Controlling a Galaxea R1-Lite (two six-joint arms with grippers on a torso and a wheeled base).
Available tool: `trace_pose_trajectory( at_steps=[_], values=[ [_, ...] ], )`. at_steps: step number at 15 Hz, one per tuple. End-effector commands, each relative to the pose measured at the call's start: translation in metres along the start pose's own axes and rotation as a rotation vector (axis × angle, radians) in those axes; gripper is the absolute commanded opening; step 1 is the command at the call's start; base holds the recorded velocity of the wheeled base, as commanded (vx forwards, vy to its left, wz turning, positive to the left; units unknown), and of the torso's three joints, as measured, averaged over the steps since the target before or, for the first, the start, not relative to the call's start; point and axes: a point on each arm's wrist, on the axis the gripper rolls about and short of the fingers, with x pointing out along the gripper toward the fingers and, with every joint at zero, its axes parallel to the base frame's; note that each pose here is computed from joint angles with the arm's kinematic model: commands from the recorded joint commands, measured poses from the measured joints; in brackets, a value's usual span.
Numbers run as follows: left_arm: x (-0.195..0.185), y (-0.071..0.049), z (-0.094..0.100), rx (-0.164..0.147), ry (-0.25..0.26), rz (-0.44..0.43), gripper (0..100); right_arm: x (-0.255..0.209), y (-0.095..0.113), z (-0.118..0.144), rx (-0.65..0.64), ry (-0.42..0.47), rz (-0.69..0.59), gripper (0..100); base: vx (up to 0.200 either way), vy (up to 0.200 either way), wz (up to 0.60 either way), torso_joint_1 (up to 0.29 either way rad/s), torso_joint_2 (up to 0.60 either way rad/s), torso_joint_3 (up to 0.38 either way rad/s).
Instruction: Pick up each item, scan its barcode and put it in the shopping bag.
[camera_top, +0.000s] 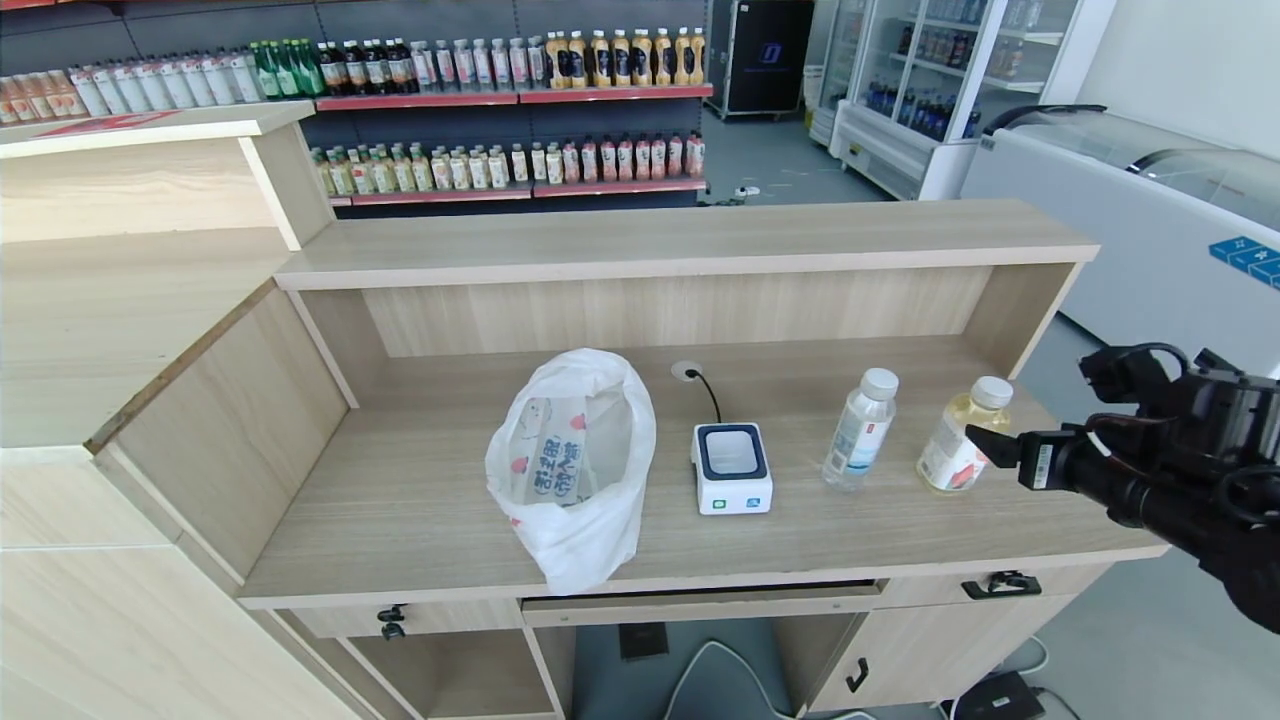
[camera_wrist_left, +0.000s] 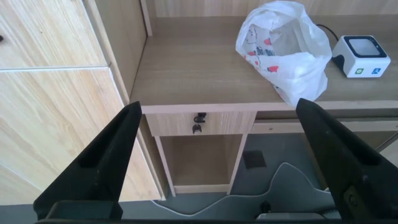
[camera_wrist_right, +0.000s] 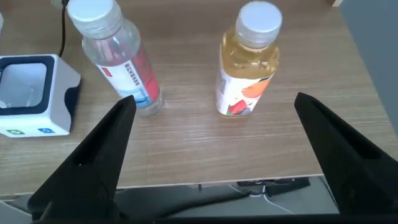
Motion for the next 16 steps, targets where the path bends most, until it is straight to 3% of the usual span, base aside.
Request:
trace_pose_trajectory(
  at_steps=[1, 8, 13, 16],
  values=[
    [0.0, 0.0, 0.0, 0.0, -0.001, 0.0, 100, 0.017, 0.012, -0.022, -0.009, 0.073, 0.041, 100, 0.0, 0.0, 0.0, 0.0, 0.0, 0.0],
    [0.0, 0.0, 0.0, 0.0, -0.001, 0.0, 100, 0.069, 0.039, -0.042, -0.069, 0.035, 0.116, 100, 0.0, 0.0, 0.0, 0.0, 0.0, 0.0],
    [0.0, 0.0, 0.0, 0.0, -0.001, 0.0, 100, 0.096, 0.043, -0.043, -0.177, -0.018, 0.116, 100, 0.0, 0.0, 0.0, 0.0, 0.0, 0.0],
    [0.0, 0.0, 0.0, 0.0, -0.001, 0.0, 100, 0.11, 0.045, -0.046, -0.18, -0.041, 0.116, 100, 0.0, 0.0, 0.0, 0.0, 0.0, 0.0]
  ],
)
